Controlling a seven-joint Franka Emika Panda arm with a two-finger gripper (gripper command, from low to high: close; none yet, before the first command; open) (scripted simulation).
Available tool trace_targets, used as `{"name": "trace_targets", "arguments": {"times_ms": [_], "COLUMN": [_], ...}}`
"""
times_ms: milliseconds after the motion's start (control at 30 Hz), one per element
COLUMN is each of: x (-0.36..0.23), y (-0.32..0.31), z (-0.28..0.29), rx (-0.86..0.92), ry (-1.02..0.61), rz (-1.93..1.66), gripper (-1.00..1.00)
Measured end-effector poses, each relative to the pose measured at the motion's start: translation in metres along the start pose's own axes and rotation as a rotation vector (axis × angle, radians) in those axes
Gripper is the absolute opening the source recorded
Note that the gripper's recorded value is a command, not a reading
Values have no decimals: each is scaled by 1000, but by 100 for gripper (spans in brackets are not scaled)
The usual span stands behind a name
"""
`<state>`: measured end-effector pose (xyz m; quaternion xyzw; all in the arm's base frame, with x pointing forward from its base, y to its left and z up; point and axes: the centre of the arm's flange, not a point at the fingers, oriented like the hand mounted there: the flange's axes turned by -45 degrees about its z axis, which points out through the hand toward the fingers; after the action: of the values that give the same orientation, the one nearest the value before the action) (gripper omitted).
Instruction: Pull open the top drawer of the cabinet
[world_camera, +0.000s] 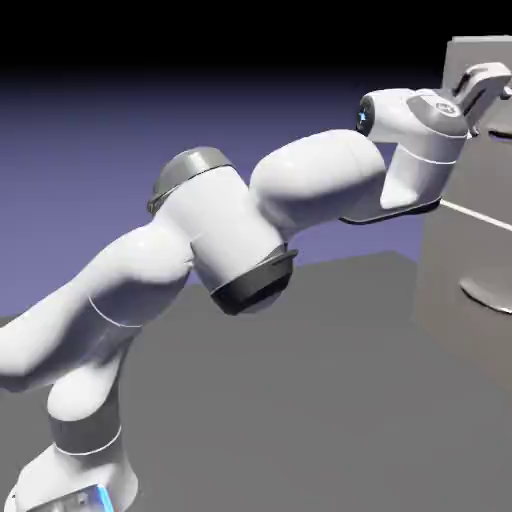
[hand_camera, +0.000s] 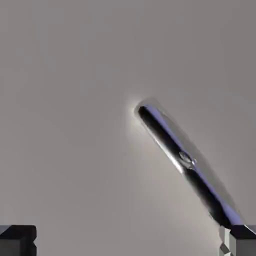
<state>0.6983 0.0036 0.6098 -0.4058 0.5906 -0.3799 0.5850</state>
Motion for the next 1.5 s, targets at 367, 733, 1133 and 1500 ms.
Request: {"name": "trace_targets", "arguments": {"times_ms": [367, 733, 1133, 1500], "x": [-15, -10, -11, -12], "y": [36, 43, 45, 49], "z": [59, 72, 5, -85], "rx": [40, 32, 32, 32], "ry": [14, 20, 20, 20], "rz": [-389, -393, -393, -393], "gripper": [0, -100, -100, -100]}}
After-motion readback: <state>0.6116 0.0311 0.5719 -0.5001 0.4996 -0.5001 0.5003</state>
